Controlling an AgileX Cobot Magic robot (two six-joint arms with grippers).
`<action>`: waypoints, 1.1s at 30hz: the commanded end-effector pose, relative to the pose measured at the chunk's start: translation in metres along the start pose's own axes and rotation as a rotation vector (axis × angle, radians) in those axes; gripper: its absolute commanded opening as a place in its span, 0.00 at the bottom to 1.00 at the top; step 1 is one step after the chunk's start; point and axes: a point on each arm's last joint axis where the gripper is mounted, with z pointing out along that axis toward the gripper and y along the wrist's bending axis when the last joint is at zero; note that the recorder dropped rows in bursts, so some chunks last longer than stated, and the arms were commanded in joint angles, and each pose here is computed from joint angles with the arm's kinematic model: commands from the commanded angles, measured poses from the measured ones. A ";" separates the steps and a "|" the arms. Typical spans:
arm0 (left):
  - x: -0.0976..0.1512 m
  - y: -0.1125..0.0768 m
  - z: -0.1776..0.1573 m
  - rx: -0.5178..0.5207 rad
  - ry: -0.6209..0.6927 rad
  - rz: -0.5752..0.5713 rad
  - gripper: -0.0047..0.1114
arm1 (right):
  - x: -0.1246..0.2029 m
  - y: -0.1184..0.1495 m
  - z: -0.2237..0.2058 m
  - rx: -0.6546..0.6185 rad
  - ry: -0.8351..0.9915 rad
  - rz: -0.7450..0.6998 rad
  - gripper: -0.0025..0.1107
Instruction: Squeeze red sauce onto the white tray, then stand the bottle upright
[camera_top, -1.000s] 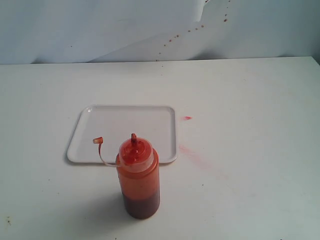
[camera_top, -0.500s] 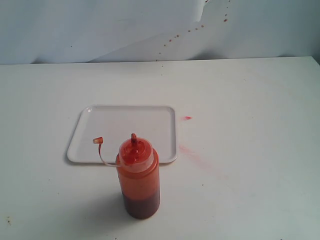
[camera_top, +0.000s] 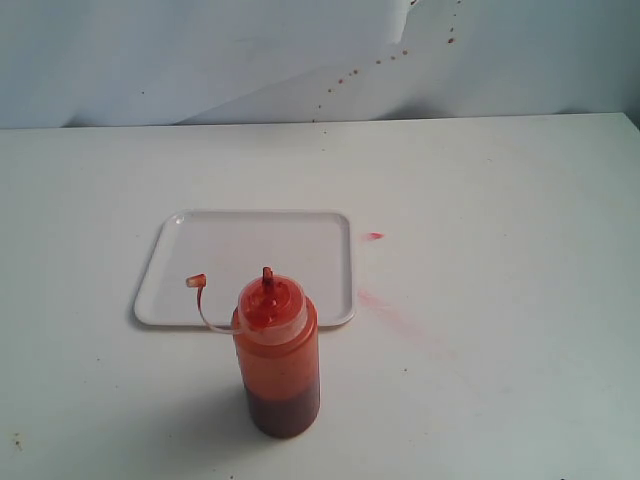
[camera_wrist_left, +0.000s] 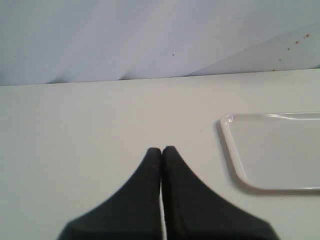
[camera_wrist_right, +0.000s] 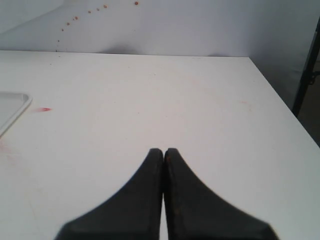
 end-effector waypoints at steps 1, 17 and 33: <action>0.000 0.000 0.000 0.000 -0.020 -0.001 0.04 | 0.000 0.000 0.000 -0.002 -0.008 -0.003 0.02; -0.002 -0.002 0.000 0.023 -0.038 -0.089 0.04 | 0.000 0.000 0.000 -0.002 -0.008 -0.003 0.02; -0.036 0.001 -0.008 0.036 -0.421 -0.240 0.04 | 0.000 0.000 0.000 -0.002 -0.008 -0.003 0.02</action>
